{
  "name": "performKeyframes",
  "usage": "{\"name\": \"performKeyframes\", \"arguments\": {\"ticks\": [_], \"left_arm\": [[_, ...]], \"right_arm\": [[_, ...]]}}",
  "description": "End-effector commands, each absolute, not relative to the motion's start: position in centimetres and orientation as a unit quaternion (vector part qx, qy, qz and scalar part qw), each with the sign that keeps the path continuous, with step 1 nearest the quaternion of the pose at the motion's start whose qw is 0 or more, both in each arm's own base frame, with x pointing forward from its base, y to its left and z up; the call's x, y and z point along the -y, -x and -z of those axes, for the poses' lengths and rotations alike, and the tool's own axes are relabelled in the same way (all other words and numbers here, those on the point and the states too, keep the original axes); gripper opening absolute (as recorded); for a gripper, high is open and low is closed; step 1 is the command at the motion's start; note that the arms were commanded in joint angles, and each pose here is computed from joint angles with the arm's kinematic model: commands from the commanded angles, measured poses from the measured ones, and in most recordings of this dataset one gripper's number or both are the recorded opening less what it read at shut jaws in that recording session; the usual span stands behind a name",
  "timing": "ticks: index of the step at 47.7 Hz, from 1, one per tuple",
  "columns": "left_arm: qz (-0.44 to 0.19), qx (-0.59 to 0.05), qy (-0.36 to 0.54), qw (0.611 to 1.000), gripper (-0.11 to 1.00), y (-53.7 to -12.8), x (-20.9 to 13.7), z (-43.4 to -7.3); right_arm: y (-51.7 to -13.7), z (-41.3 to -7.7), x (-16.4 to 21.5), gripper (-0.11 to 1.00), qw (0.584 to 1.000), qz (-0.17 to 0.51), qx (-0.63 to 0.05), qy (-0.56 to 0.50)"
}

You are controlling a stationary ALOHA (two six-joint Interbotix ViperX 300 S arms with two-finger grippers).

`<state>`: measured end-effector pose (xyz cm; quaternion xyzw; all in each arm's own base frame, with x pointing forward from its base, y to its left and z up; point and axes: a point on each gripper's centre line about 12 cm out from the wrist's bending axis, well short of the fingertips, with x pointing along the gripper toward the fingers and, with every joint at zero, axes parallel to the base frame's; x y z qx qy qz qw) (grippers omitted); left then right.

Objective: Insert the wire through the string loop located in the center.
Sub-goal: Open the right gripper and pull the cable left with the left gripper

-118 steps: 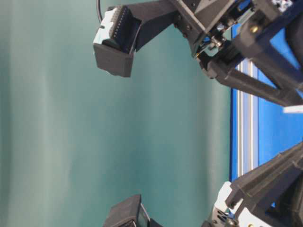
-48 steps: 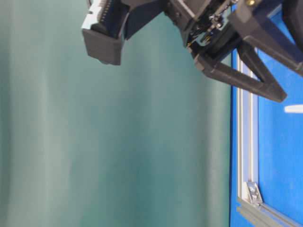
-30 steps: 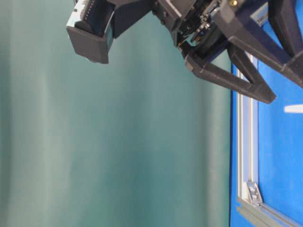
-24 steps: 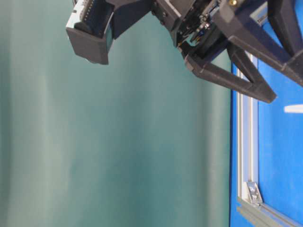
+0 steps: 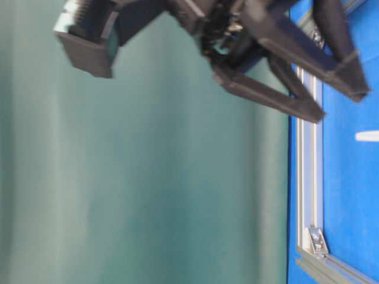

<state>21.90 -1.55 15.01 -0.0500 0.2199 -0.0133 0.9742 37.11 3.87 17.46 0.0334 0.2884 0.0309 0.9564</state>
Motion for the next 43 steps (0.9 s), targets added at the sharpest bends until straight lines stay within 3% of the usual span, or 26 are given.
{"name": "performKeyframes", "arguments": {"ticks": [1,14,43], "left_arm": [[0.014,-0.206,0.05,0.977,0.93,-22.4,1.6,-16.1],[0.015,-0.197,0.051,0.979,0.93,-22.5,1.6,-16.7],[0.015,-0.197,0.051,0.979,0.93,-22.6,1.6,-16.7]], "right_arm": [[-37.1,-20.0,-4.0,0.93,0.964,-0.035,-0.263,-0.035],[-36.1,-22.3,-3.9,0.93,0.968,-0.038,-0.245,-0.034],[-36.0,-22.4,-3.7,0.93,0.969,-0.037,-0.242,-0.029]]}}
